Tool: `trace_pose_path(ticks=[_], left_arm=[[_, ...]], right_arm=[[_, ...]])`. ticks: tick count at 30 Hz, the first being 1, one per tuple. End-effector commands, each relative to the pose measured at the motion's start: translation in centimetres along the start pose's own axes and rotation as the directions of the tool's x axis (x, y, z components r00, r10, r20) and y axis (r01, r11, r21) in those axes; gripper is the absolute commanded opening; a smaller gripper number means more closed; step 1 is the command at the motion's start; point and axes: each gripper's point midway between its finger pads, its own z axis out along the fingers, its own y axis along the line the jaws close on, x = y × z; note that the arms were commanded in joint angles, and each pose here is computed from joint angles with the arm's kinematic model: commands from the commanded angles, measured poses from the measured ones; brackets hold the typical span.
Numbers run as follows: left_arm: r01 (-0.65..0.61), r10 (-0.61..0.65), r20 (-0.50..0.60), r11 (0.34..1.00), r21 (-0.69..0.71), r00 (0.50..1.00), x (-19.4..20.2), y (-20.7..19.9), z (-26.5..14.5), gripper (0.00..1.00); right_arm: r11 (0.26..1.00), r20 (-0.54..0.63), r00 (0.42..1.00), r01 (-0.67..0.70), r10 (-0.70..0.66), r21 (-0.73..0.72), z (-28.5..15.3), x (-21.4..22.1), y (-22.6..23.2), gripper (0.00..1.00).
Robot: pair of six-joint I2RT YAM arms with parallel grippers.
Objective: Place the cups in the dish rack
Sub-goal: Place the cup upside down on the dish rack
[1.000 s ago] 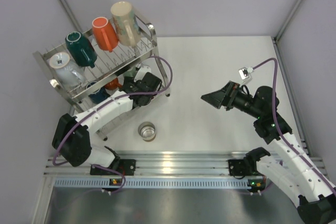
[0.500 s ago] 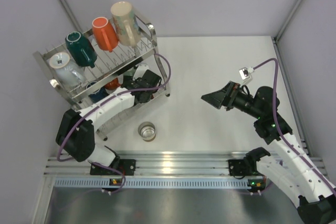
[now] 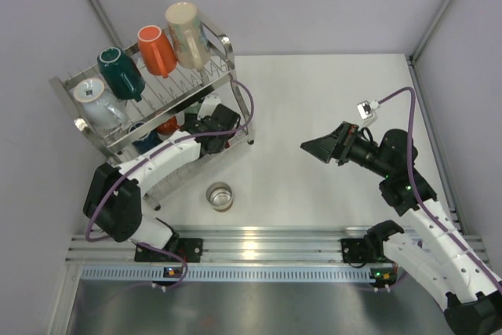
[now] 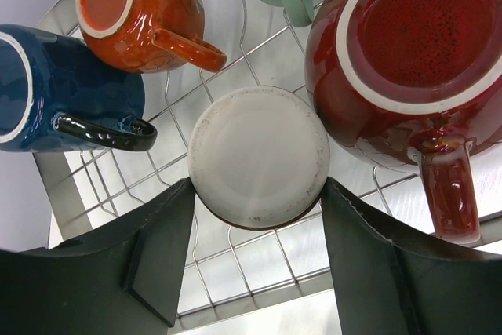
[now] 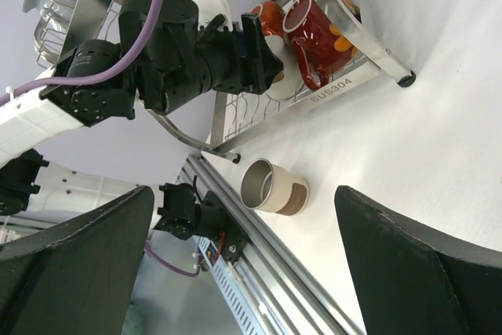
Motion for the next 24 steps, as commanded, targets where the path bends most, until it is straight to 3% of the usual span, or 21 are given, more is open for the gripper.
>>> trace_pose_path(ticks=[1,11,24], left_arm=[[0.059,-0.058,0.034,0.998,-0.025,0.998,-0.6,1.4,-0.3,0.57],[0.124,-0.121,0.059,0.992,-0.036,0.991,-0.3,2.7,-0.9,0.51],[0.207,-0.201,0.074,0.974,-0.086,0.977,1.1,4.4,-0.7,0.53]], right_arm=[[0.998,0.045,0.998,0.043,-0.041,-0.04,-0.1,-1.5,1.5,0.99],[0.999,0.047,0.998,0.035,-0.034,-0.036,-0.2,-1.3,1.3,0.99],[0.999,0.054,0.998,0.025,-0.023,-0.037,-0.2,-1.3,1.2,0.99]])
